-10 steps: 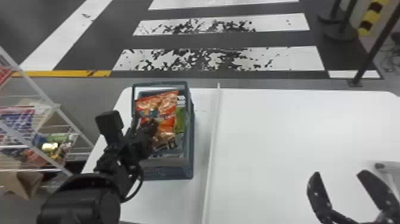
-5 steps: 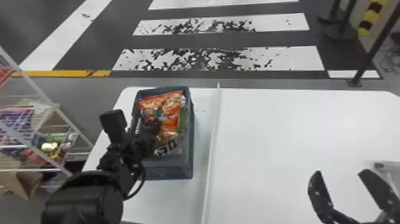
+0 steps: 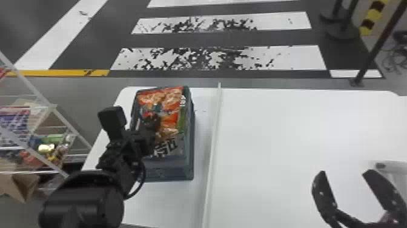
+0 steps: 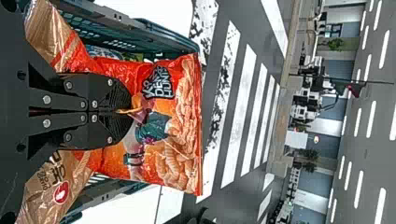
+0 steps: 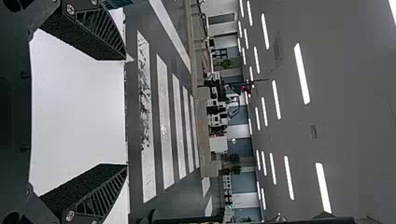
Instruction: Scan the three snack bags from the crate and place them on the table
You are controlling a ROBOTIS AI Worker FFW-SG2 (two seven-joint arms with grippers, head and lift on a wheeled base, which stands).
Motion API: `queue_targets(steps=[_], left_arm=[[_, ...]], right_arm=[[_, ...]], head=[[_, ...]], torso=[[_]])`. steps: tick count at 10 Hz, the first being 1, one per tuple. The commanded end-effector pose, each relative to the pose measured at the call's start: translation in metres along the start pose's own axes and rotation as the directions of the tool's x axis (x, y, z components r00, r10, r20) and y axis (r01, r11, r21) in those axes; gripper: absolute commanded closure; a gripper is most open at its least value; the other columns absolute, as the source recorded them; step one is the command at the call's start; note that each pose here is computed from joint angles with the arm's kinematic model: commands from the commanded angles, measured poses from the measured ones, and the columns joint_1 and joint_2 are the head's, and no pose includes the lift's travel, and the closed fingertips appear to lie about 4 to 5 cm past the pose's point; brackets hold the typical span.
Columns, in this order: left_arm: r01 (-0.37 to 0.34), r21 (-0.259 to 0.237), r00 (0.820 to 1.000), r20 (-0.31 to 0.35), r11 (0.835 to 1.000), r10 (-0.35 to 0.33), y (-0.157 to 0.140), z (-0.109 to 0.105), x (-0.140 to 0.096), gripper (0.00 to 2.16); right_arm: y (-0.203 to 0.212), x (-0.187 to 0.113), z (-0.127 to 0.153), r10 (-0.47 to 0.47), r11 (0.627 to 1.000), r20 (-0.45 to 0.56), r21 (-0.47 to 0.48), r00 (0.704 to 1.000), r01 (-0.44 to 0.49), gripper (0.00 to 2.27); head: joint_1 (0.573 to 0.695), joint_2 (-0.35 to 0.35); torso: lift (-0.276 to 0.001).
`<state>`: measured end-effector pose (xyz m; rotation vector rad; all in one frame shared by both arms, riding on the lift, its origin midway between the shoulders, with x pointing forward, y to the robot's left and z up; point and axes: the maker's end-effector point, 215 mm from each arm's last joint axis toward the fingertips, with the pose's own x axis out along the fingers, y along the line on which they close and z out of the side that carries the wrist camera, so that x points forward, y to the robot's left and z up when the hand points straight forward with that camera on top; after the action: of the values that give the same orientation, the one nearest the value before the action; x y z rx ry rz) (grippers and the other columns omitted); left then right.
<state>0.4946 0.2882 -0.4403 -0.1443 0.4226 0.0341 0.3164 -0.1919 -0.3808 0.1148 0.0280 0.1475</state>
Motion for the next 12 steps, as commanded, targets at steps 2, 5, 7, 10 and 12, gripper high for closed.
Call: queue_targets(steps=[2,5,7,10,12], left_arm=[[-0.027,0.041,0.999,0.042,0.999,0.025,0.002,0.019,-0.014,2.13],[-0.022,0.075,0.992,0.128,0.997,0.013,-0.013,0.057,-0.057,2.13],[0.061,0.091,0.982,0.171,0.994,-0.076,-0.057,0.082,-0.087,2.13],[0.262,0.086,0.955,0.118,0.961,-0.271,-0.152,0.061,-0.092,2.13],[0.409,0.080,0.911,0.026,0.909,-0.412,-0.217,0.016,-0.085,2.13]], right_arm=[[-0.002,0.001,-0.004,-0.005,1.000,-0.007,0.007,1.000,0.005,0.11],[-0.015,0.007,0.001,-0.037,0.999,0.007,-0.002,0.999,0.037,0.11],[-0.029,0.011,0.007,-0.063,0.998,0.020,-0.016,0.998,0.063,0.11],[-0.053,0.010,0.019,-0.148,0.988,0.050,-0.022,0.988,0.150,0.11],[-0.060,0.011,0.032,-0.165,0.986,0.076,-0.012,0.983,0.166,0.11]], head=[[0.695,0.135],[0.695,0.136],[0.695,0.095],[0.695,-0.028],[0.695,-0.148]], torso=[[-0.037],[-0.037],[-0.037],[-0.037],[-0.037]])
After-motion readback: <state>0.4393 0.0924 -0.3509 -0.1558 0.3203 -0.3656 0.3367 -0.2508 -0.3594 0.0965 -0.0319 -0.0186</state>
